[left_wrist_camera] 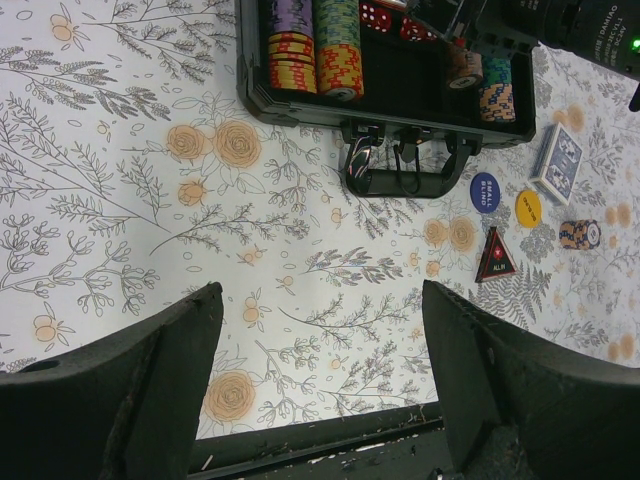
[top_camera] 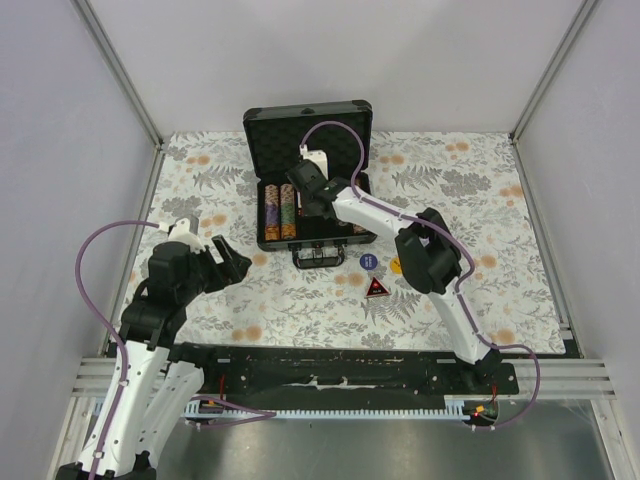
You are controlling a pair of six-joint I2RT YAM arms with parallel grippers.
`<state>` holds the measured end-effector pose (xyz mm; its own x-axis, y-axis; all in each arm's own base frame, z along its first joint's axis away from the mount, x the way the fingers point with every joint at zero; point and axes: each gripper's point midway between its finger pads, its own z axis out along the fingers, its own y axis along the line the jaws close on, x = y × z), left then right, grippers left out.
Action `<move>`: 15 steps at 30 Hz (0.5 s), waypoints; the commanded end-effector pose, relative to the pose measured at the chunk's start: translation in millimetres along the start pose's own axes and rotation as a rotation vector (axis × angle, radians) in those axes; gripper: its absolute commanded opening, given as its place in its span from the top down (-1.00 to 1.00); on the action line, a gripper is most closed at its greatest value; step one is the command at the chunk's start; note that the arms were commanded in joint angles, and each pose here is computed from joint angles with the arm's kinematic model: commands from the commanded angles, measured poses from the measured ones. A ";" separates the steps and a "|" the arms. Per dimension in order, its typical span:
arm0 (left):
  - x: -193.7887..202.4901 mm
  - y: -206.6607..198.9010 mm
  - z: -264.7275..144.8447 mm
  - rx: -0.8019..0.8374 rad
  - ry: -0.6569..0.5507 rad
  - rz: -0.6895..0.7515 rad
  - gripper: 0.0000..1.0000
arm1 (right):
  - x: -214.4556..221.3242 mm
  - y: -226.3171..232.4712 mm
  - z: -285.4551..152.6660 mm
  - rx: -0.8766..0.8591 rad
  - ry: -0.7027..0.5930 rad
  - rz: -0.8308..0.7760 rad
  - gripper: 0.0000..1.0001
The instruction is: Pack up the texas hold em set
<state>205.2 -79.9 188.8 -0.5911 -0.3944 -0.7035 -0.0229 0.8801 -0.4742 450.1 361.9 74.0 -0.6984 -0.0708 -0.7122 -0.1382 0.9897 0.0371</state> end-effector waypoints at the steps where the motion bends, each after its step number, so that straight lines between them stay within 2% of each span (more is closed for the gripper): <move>1: -6.9 -1.7 3.3 0.004 -0.030 -0.021 -0.72 | -25.4 0.9 8.4 0.010 -0.078 0.008 0.53; 15: -6.7 -1.3 3.3 0.002 -0.029 -0.021 -0.72 | -6.9 -0.9 26.6 0.016 -0.035 -0.007 0.54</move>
<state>205.3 -79.9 188.7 -0.5917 -0.3943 -0.7032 -0.0232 0.8802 -0.4741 460.4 358.8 51.2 -0.7028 -0.0921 -0.7054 -0.1360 0.9907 0.0061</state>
